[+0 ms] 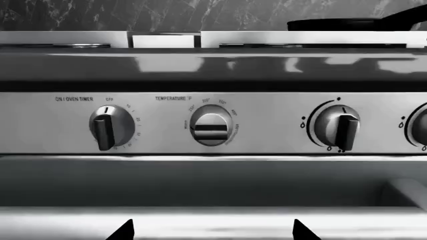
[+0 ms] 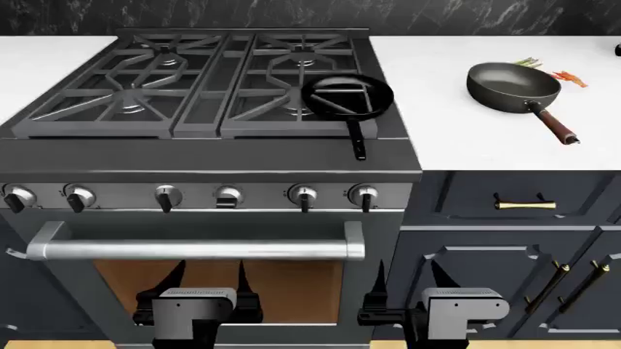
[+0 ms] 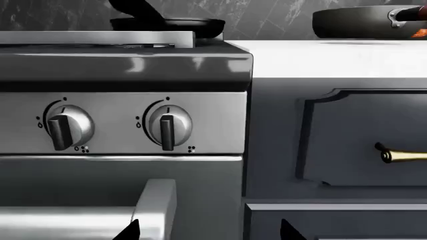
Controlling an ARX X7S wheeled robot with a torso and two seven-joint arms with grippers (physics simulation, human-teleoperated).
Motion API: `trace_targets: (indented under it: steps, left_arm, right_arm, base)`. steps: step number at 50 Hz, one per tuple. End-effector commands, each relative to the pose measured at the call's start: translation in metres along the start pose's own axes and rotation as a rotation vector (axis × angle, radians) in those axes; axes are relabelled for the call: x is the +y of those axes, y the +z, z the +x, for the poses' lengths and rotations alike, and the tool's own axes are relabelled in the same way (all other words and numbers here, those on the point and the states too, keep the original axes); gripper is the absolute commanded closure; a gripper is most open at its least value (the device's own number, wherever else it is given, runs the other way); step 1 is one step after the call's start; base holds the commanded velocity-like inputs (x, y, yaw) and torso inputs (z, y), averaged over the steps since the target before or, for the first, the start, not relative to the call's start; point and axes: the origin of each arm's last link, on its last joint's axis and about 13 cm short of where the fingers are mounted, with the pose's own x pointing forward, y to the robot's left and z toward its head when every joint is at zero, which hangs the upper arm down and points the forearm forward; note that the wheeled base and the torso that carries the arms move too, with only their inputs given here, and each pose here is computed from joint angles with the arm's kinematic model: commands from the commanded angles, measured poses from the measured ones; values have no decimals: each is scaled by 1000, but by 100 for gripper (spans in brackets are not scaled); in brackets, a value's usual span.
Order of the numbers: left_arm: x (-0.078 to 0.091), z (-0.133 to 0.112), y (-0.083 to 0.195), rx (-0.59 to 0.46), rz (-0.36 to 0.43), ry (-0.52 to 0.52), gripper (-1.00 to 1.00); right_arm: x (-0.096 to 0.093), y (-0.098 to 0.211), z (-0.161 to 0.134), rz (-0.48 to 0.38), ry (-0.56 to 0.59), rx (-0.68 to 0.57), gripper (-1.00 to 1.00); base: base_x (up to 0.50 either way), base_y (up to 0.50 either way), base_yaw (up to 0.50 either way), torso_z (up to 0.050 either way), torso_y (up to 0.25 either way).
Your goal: Place both pans onto different burners. Then place the asparagus and the shrimp on different pans.
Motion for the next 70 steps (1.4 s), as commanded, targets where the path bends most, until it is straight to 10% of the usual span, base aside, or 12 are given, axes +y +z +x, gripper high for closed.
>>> trace_targets:
  steps: [1, 70]
  left_arm:
    - [0, 0, 0, 1, -4, -3, -100]
    - [-5, -3, -13, 35, -47, -70, -100]
  right_arm:
    - [2, 0, -1, -7, 8, 1, -100]
    - [4, -14, 0, 68, 31, 41, -100]
  base:
    - [0, 0, 0, 0, 0]
    - [0, -78, 0, 28, 0]
